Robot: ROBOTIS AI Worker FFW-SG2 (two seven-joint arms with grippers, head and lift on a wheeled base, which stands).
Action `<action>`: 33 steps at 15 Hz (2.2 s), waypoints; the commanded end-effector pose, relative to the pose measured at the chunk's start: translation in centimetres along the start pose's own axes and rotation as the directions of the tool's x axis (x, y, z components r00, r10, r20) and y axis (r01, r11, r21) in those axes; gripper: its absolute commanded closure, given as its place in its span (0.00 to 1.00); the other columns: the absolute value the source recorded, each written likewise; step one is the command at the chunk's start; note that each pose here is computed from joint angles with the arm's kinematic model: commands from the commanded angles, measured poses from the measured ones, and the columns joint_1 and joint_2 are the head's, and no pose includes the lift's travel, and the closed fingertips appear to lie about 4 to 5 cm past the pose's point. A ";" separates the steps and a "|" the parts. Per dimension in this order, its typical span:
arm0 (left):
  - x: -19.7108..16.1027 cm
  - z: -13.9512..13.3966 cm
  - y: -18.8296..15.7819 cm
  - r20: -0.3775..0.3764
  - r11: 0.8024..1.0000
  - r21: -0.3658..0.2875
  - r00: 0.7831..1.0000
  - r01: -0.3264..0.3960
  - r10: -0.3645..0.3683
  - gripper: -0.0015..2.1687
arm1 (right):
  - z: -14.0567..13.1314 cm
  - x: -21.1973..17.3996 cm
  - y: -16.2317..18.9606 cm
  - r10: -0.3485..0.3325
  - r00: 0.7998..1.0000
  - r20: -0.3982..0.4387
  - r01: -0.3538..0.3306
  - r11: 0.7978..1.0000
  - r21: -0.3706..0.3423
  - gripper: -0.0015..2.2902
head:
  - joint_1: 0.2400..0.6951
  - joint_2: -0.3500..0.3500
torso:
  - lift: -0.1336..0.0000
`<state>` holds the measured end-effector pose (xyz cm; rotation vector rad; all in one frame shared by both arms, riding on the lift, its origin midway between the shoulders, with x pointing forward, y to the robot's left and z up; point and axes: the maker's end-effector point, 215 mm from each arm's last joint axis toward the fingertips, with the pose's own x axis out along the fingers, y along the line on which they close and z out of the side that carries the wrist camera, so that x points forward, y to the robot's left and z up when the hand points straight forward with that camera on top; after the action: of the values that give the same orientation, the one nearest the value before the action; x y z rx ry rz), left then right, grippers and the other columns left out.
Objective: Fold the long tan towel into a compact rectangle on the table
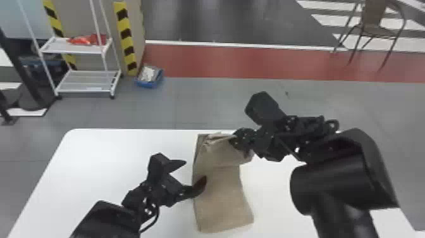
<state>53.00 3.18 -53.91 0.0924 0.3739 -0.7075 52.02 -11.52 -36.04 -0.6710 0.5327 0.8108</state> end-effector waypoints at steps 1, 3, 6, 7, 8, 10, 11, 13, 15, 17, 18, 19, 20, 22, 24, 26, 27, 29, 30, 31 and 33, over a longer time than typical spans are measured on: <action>-0.5 -0.3 0.2 0.003 1.000 -0.006 1.000 -0.009 0.009 0.09 | 0.0 0.3 -0.3 -0.002 1.000 -0.002 0.002 1.000 0.003 0.65 | 1.00 0.37 | 1.00; -0.6 -0.3 0.6 0.005 1.000 -0.011 1.000 -0.018 0.018 0.09 | 0.1 0.4 -0.2 0.002 1.000 0.000 -0.002 1.000 0.001 0.65 | 1.00 0.38 | 1.00; -0.3 0.1 0.9 0.002 1.000 0.003 1.000 -0.018 0.018 0.09 | 0.5 0.0 0.0 0.002 1.000 0.014 -0.002 1.000 0.003 0.65 | 1.00 0.39 | 1.00; -0.3 0.1 0.6 0.002 1.000 0.005 1.000 -0.013 0.013 0.09 | 0.7 -0.1 0.0 -0.001 1.000 0.019 0.001 1.000 0.001 0.65 | 1.00 0.39 | 1.00; -0.2 -0.2 0.6 -0.005 1.000 0.010 1.000 -0.012 0.012 0.09 | 0.7 -0.3 -0.1 -0.003 1.000 0.019 0.003 1.000 0.003 0.65 | 1.00 0.39 | 1.00; -0.3 -0.4 0.5 -0.012 1.000 0.021 1.000 -0.005 0.006 0.09 | 1.0 -0.4 -0.4 -0.010 1.000 0.025 0.010 1.000 0.001 0.65 | 1.00 0.39 | 1.00; -0.5 -0.6 0.5 -0.014 1.000 0.017 1.000 -0.002 0.002 0.09 | 0.7 -0.3 -0.5 -0.010 1.000 0.021 0.010 1.000 0.005 0.65 | 1.00 0.39 | 1.00; -0.6 -0.9 0.6 -0.020 1.000 0.017 1.000 -0.004 0.005 0.09 | 0.8 -0.4 -0.7 -0.015 1.000 0.025 0.015 1.000 0.006 0.65 | 1.00 0.39 | 1.00; -0.6 -0.9 0.8 -0.020 1.000 0.017 1.000 -0.013 0.014 0.09 | 0.7 -0.5 -0.3 -0.009 1.000 0.027 0.009 1.000 0.007 0.65 | 1.00 0.39 | 1.00; -0.5 -0.6 1.3 -0.016 0.999 0.019 1.000 -0.025 0.025 0.09 | 1.2 -1.3 0.2 -0.007 0.999 0.043 0.007 1.000 0.003 0.65 | 1.00 0.39 | 1.00; -0.5 -0.8 1.4 -0.019 0.999 0.019 0.999 -0.032 0.033 0.09 | 1.4 -1.6 0.8 0.008 0.998 0.055 -0.008 1.000 0.004 0.65 | 1.00 0.40 | 1.00; -0.5 -0.6 1.5 -0.018 0.999 0.019 0.999 -0.034 0.035 0.09 | 1.1 -1.9 1.8 0.029 0.998 0.055 -0.029 1.000 0.005 0.65 | 1.00 0.40 | 1.00; -0.5 -0.6 1.6 -0.017 0.999 0.018 0.999 -0.037 0.037 0.09 | 0.7 -2.0 2.6 0.046 0.998 0.051 -0.047 0.999 0.001 0.65 | 1.00 0.40 | 1.00; -0.6 -0.7 1.8 -0.019 0.999 0.019 0.999 -0.039 0.039 0.09 | -1.2 -1.8 4.6 0.084 0.996 0.009 -0.084 0.996 -0.012 0.65 | 1.00 0.41 | 1.00; -0.6 -0.6 1.8 -0.016 0.999 0.021 0.999 -0.037 0.038 0.09 | -2.7 -1.3 5.3 0.090 0.996 -0.028 -0.091 0.995 -0.030 0.65 | 1.00 0.41 | 1.00; -0.6 -0.8 1.7 -0.021 0.999 0.020 0.999 -0.037 0.037 0.09 | -3.2 -1.0 6.0 0.103 0.994 -0.037 -0.104 0.994 -0.042 0.65 | 1.00 0.40 | 1.00; -0.6 -0.7 1.8 -0.020 0.999 0.022 0.999 -0.037 0.037 0.09 | -3.2 -1.0 6.1 0.106 0.994 -0.037 -0.107 0.993 -0.042 0.65 | 1.00 0.40 | 1.00; -0.6 -1.1 1.4 -0.027 0.999 0.026 0.999 -0.028 0.029 0.09 | -3.0 -1.3 5.1 0.080 0.996 -0.031 -0.081 0.996 -0.041 0.65 | 1.00 0.40 | 1.00; -0.6 -1.2 1.3 -0.028 0.999 0.025 0.999 -0.026 0.027 0.09 | -2.4 -1.5 4.0 0.059 0.998 -0.020 -0.060 0.997 -0.042 0.65 | 1.00 0.40 | 1.00; -0.7 -1.3 1.2 -0.030 0.999 0.024 0.999 -0.021 0.022 0.09 | -1.8 -1.8 2.7 0.037 0.999 -0.008 -0.037 0.999 -0.040 0.65 | 1.00 0.40 | 1.00; -0.6 -1.3 0.9 -0.031 1.000 0.024 0.999 -0.020 0.020 0.09 | -1.0 -2.0 1.7 0.023 1.000 0.011 -0.023 0.999 -0.030 0.65 | 1.00 0.39 | 1.00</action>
<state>52.88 4.69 -54.93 0.1299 0.3929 -0.6907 48.79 -12.32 -36.60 -0.6986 0.5304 0.8500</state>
